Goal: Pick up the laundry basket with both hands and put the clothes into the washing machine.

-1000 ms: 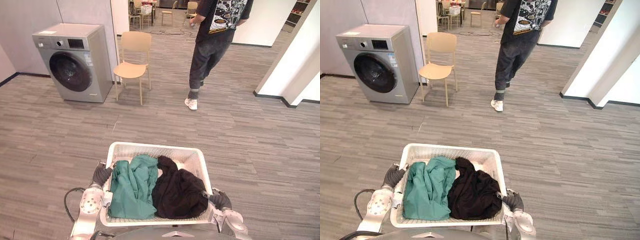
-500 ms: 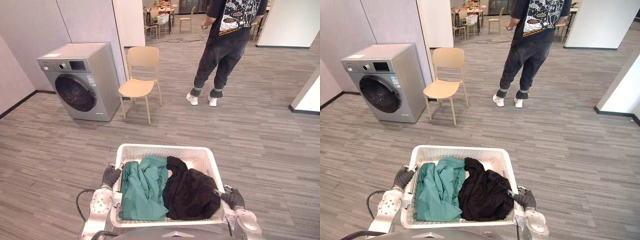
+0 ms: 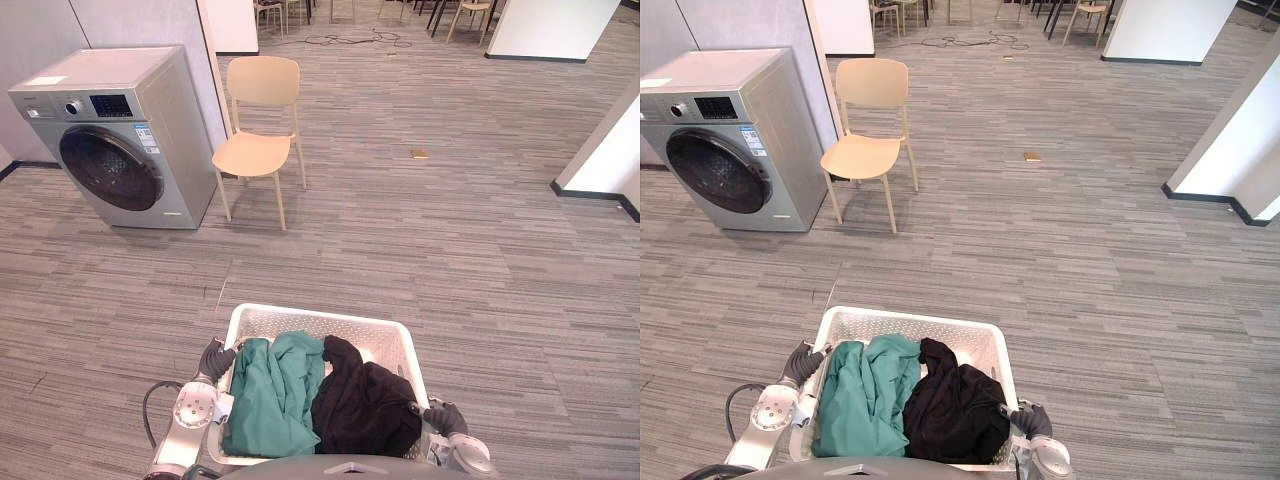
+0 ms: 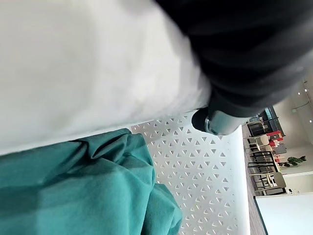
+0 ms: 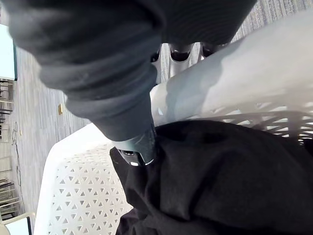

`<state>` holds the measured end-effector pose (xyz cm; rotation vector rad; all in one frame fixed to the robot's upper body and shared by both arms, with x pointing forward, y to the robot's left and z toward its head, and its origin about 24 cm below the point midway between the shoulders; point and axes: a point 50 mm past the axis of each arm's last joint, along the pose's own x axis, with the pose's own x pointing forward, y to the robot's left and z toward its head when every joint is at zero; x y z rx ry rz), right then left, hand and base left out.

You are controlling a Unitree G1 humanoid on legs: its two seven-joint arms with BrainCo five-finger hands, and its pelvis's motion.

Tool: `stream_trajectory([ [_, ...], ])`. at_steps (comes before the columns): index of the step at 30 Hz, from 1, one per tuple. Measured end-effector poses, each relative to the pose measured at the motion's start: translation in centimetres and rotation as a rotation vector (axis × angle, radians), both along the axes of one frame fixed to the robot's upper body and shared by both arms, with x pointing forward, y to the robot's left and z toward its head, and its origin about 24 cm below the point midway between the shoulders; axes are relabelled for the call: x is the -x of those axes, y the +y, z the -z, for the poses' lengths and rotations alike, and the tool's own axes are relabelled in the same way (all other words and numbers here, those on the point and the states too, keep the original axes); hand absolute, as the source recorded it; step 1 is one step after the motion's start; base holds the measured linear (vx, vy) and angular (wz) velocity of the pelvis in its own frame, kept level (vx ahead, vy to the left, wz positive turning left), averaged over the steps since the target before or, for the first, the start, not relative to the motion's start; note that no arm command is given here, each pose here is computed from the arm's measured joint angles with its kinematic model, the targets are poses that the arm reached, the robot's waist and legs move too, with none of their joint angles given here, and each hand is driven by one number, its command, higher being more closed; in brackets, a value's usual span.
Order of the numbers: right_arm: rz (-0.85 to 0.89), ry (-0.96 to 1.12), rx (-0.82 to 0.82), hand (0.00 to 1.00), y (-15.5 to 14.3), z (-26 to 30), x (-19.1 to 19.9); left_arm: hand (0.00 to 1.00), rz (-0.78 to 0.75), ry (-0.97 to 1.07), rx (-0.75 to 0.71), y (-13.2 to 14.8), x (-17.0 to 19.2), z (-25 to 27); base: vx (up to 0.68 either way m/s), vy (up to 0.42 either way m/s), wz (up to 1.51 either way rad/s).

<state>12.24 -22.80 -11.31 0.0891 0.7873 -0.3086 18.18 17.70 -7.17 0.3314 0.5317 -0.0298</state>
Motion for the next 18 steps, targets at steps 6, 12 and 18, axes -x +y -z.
stream_trajectory([
  [6, 0.091, -0.001, -0.106, 1.00, 0.1, 0.8, 0.9, 1.00, -0.013, 0.012, 0.030, 0.3, -0.5, 0.2, 0.00, 0.000, 0.00],
  [12, 0.178, -0.059, -0.189, 1.00, 0.1, 0.6, 0.0, 1.00, -0.033, 0.002, 0.057, 0.8, -1.0, -0.1, 0.07, 0.006, -0.06],
  [18, 0.153, -0.172, -0.174, 1.00, -0.4, -1.2, -4.1, 1.00, -0.042, -0.108, 0.093, 0.0, -3.3, -2.2, 0.10, 0.052, 0.13],
])
